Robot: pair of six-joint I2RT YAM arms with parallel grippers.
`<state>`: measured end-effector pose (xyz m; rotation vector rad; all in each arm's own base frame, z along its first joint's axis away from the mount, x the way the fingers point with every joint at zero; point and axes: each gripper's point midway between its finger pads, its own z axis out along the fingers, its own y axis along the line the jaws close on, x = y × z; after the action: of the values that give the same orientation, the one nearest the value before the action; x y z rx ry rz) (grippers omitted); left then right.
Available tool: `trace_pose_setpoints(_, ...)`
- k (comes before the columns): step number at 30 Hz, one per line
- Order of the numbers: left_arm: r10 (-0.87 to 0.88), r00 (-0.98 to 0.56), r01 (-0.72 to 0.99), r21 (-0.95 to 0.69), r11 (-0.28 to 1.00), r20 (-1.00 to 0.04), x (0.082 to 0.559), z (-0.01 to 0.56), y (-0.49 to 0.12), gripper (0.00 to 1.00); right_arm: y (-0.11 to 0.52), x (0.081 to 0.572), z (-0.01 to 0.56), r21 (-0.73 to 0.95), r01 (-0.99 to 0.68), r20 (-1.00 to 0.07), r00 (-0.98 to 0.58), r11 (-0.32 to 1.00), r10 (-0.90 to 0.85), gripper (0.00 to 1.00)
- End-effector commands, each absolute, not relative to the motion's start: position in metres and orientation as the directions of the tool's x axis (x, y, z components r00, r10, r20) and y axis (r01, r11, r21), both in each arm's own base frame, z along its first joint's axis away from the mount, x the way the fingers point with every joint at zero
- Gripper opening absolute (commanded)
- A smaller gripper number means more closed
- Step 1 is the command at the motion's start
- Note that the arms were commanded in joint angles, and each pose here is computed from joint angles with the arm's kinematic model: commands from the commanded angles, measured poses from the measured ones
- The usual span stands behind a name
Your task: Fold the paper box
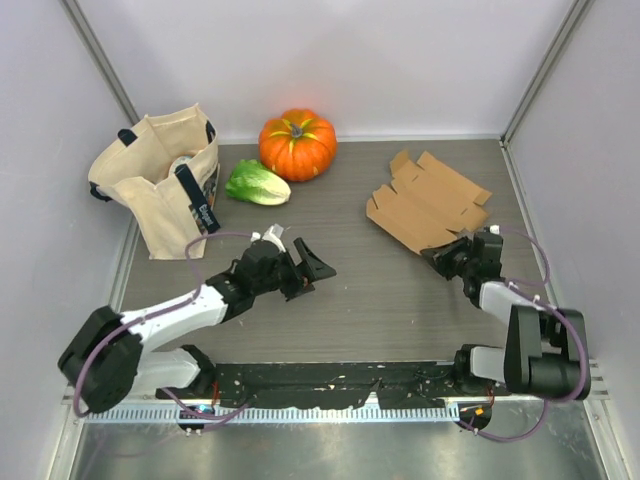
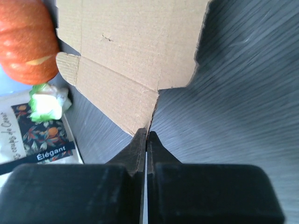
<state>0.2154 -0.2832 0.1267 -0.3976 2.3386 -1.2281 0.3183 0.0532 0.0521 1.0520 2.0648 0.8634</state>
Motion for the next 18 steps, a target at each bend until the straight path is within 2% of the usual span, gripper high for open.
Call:
trace_pose_setpoints(1,-0.539,-0.799,-0.002,-0.894,0.448,-0.268,0.253,0.156,-0.314,0.93,0.074,0.311,0.081,0.843,0.347,-0.250,-0.425,0.412,0.870,0.01)
trace_pose_setpoints(6,-0.546,-0.814,-0.052,-0.911,0.410,-0.199,0.272,0.128,-0.341,0.95,0.101,0.286,0.085,0.868,0.347,-0.191,-0.425,0.354,0.885,0.01)
trace_pose_setpoints(10,-0.507,-0.840,-0.047,-0.904,0.425,-0.194,0.281,0.117,-0.360,0.95,0.112,0.270,0.082,0.879,0.363,-0.141,-0.418,0.308,0.897,0.01)
trace_pose_setpoints(18,-0.488,-0.846,-0.034,-0.891,0.452,-0.215,0.282,0.100,-0.375,0.95,0.134,0.253,0.082,0.893,0.338,-0.113,-0.472,0.298,0.874,0.01)
